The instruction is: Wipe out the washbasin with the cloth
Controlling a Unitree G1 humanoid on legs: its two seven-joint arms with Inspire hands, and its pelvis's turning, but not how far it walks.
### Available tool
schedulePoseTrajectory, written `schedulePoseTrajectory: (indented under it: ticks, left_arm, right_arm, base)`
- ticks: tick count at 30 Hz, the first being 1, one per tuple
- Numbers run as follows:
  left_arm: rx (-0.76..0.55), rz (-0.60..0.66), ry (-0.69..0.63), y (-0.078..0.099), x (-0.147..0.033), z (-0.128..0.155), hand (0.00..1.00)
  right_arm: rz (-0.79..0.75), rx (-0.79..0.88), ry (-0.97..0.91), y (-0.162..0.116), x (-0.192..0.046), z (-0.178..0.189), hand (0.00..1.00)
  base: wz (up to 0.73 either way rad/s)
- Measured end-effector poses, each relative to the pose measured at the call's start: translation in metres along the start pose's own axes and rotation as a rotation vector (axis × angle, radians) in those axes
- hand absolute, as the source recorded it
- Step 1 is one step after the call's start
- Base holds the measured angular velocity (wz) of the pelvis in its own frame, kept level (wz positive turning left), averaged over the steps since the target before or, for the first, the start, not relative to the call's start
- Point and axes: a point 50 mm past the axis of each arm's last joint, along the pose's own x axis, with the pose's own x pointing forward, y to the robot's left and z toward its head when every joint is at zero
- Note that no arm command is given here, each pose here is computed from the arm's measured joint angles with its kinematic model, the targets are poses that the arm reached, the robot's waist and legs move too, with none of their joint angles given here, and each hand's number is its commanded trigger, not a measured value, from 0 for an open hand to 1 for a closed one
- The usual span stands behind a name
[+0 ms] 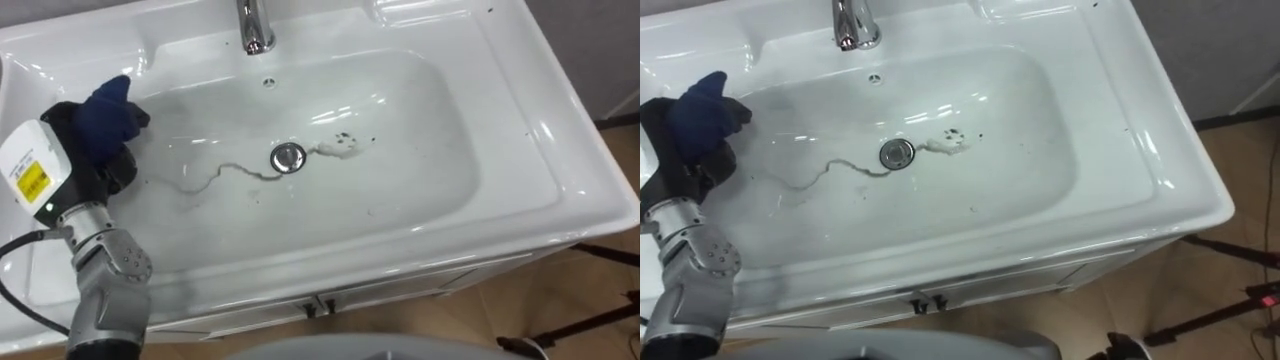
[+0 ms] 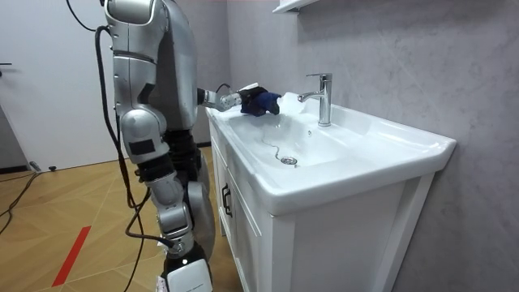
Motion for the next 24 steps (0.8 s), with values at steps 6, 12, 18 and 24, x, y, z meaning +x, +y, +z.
schedulePoseTrajectory:
  ticks: [6,12,18,24]
  left_arm:
    - [-0.012,-0.032,-0.042,-0.007,-0.006,0.009,1.00]
    - [-0.018,-0.063,-0.072,-0.013,-0.011,0.016,1.00]
    - [0.000,-0.136,-0.103,-0.021,-0.016,0.021,1.00]
    - [0.130,-0.230,-0.142,-0.032,-0.026,0.015,1.00]
  right_arm:
    - [0.010,-0.022,0.001,0.002,0.000,-0.001,0.00]
    - [0.022,-0.026,0.015,0.003,0.000,-0.004,0.00]
    - [0.027,-0.031,0.026,0.004,-0.001,-0.007,0.00]
    - [0.042,-0.071,0.050,0.005,-0.001,-0.011,0.00]
  base:
    - [0.04]
    - [0.00]
    - [-0.03]
    - [-0.05]
